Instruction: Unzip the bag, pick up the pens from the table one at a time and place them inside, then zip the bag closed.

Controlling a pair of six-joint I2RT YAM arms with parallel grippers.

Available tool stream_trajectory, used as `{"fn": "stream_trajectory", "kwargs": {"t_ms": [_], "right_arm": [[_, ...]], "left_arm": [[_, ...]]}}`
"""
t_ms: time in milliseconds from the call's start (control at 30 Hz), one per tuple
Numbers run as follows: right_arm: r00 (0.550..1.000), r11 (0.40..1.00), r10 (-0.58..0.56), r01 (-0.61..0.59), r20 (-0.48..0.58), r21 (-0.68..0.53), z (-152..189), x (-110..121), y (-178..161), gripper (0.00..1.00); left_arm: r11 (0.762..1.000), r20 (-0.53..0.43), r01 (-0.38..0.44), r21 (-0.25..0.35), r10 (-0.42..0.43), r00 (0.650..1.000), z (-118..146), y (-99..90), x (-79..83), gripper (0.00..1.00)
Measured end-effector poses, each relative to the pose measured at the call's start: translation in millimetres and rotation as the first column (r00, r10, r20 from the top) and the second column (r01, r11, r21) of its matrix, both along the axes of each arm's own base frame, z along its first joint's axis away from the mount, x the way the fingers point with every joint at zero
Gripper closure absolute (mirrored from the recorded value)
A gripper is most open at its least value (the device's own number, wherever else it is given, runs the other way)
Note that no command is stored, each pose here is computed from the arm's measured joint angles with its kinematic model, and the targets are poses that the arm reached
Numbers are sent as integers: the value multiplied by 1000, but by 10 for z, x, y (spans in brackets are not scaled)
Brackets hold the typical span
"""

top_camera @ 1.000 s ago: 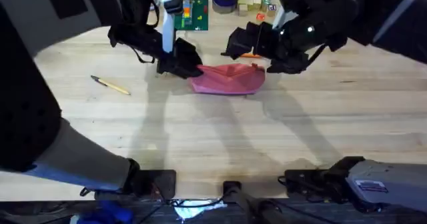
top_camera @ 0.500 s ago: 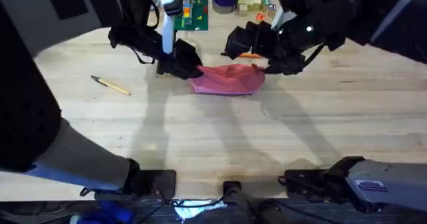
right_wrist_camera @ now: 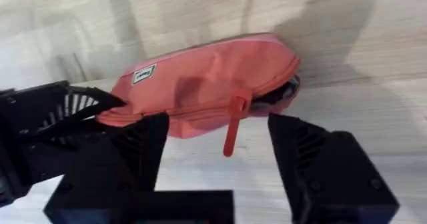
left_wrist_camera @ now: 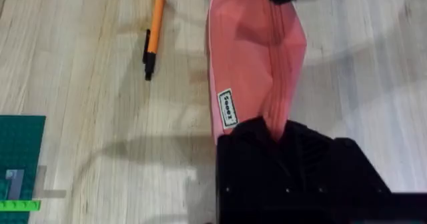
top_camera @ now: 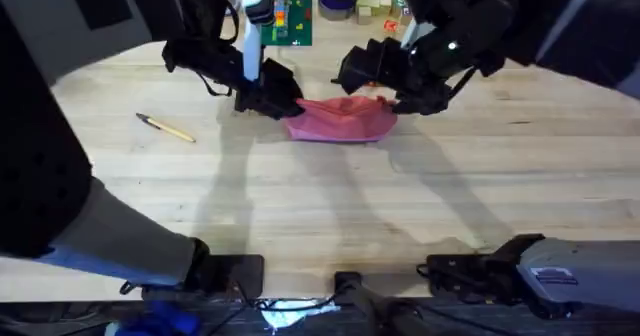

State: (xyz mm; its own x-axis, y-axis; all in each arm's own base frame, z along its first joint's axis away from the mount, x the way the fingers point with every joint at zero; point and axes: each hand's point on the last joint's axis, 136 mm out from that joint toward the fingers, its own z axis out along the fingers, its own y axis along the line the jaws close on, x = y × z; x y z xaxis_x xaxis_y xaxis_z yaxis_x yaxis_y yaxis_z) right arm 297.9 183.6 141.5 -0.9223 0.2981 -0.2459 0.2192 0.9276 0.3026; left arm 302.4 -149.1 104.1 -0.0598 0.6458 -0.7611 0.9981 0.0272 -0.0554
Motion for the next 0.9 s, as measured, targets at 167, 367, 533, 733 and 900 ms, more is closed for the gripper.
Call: {"fn": "stream_trajectory", "kwargs": {"t_ms": [167,367,533,733,900], "right_arm": [[1000,1000,0,0,-19,-12,-78,8,4,228],[1000,1000,0,0,-17,-11,-74,13,6,369],[1000,1000,-1,1,-18,-12,-76,11,3,568],[1000,1000,-5,5,-18,-15,-78,15,-12,841],[1000,1000,-7,7,-15,-9,-73,23,-1,970]], "left_arm": [[1000,0,0,0,0,1000,0,0,0,959],[1000,0,0,1,0,1000,-1,1,0,960],[1000,0,0,1,0,1000,-1,1,-1,959],[1000,-3,0,4,0,1000,-5,5,-5,959],[1000,-3,0,4,0,1000,-5,4,-5,960]]}}
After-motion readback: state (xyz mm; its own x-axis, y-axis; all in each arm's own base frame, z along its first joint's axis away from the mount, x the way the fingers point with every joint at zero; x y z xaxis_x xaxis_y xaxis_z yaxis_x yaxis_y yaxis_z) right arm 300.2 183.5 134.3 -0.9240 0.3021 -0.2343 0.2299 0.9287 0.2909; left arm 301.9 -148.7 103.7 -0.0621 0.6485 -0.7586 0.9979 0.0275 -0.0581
